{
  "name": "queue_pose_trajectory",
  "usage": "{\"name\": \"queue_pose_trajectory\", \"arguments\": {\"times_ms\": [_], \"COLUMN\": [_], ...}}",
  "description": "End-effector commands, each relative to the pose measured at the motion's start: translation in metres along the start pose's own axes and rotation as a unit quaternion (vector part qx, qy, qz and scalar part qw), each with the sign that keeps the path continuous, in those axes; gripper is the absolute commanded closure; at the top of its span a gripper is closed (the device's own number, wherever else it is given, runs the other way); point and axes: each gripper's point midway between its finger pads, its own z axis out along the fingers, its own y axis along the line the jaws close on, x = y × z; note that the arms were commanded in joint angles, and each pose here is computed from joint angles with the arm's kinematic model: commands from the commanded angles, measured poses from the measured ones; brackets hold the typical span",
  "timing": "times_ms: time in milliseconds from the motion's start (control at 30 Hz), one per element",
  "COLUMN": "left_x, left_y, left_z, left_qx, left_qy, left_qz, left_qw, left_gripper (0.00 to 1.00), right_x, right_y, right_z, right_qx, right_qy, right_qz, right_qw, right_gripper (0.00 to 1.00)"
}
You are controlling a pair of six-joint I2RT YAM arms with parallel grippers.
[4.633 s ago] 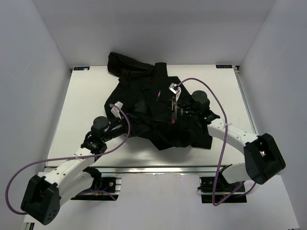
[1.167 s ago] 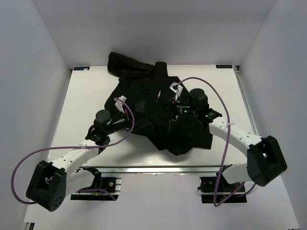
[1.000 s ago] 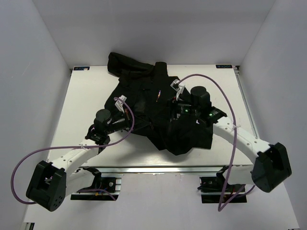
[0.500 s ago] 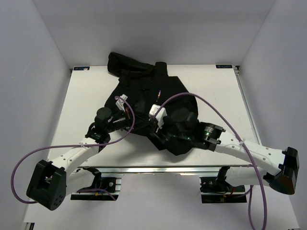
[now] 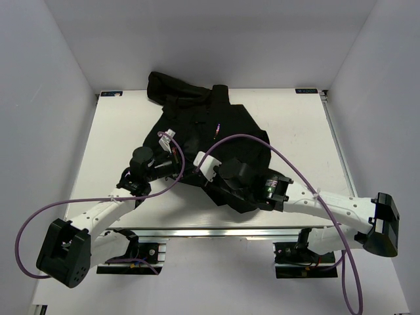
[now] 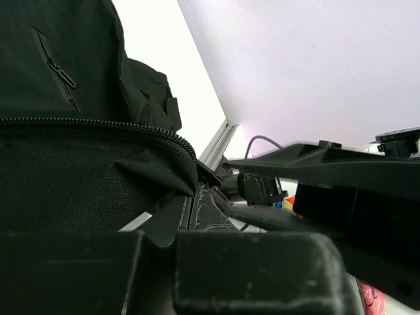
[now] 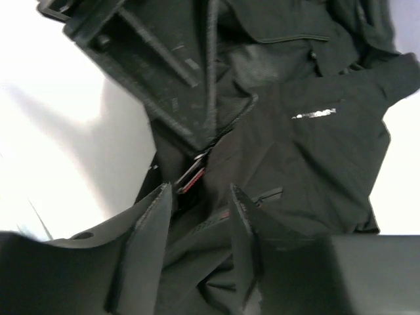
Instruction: Zip up the jacket
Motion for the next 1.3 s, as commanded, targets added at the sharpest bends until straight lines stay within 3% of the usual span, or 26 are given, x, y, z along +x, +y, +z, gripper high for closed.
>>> {"name": "queue_pose_trajectory", "arguments": {"times_ms": [0, 67, 300, 500, 700, 800, 833, 1267], "left_x": [-0.008, -0.009, -0.007, -0.006, -0.005, -0.005, -0.004, 0.022], "left_y": [-0.017, -0.017, -0.016, -0.018, -0.019, -0.02, -0.021, -0.007], "left_z": [0.001, 0.001, 0.001, 0.0, 0.0, 0.0, -0.001, -0.005], "left_qx": [0.021, 0.021, 0.015, 0.019, 0.017, 0.018, 0.021, -0.008], "left_qy": [0.0, 0.001, 0.005, 0.013, 0.019, 0.022, 0.025, 0.097], "left_qz": [0.018, 0.019, 0.021, 0.023, 0.026, 0.029, 0.03, -0.014], "left_qw": [1.0, 1.0, 1.0, 0.999, 0.999, 0.999, 0.999, 0.995], "left_gripper": [1.0, 1.0, 1.0, 1.0, 1.0, 1.0, 1.0, 1.0], "right_x": [-0.017, -0.017, -0.019, -0.019, -0.014, -0.014, -0.015, -0.017], "right_y": [-0.012, -0.012, -0.016, -0.012, -0.003, -0.004, -0.006, -0.06], "right_z": [0.001, 0.001, 0.004, 0.011, 0.016, 0.019, 0.019, 0.022], "right_qx": [0.036, 0.037, 0.052, 0.045, 0.026, 0.03, 0.035, 0.199], "right_qy": [-0.029, -0.03, -0.037, -0.035, -0.022, -0.019, -0.018, 0.0], "right_qz": [0.005, 0.006, 0.017, 0.017, 0.011, 0.011, 0.012, 0.01], "right_qw": [0.999, 0.999, 0.998, 0.998, 0.999, 0.999, 0.999, 0.98], "right_gripper": [0.64, 0.74, 0.9, 0.9, 0.83, 0.93, 1.0, 1.0]}}
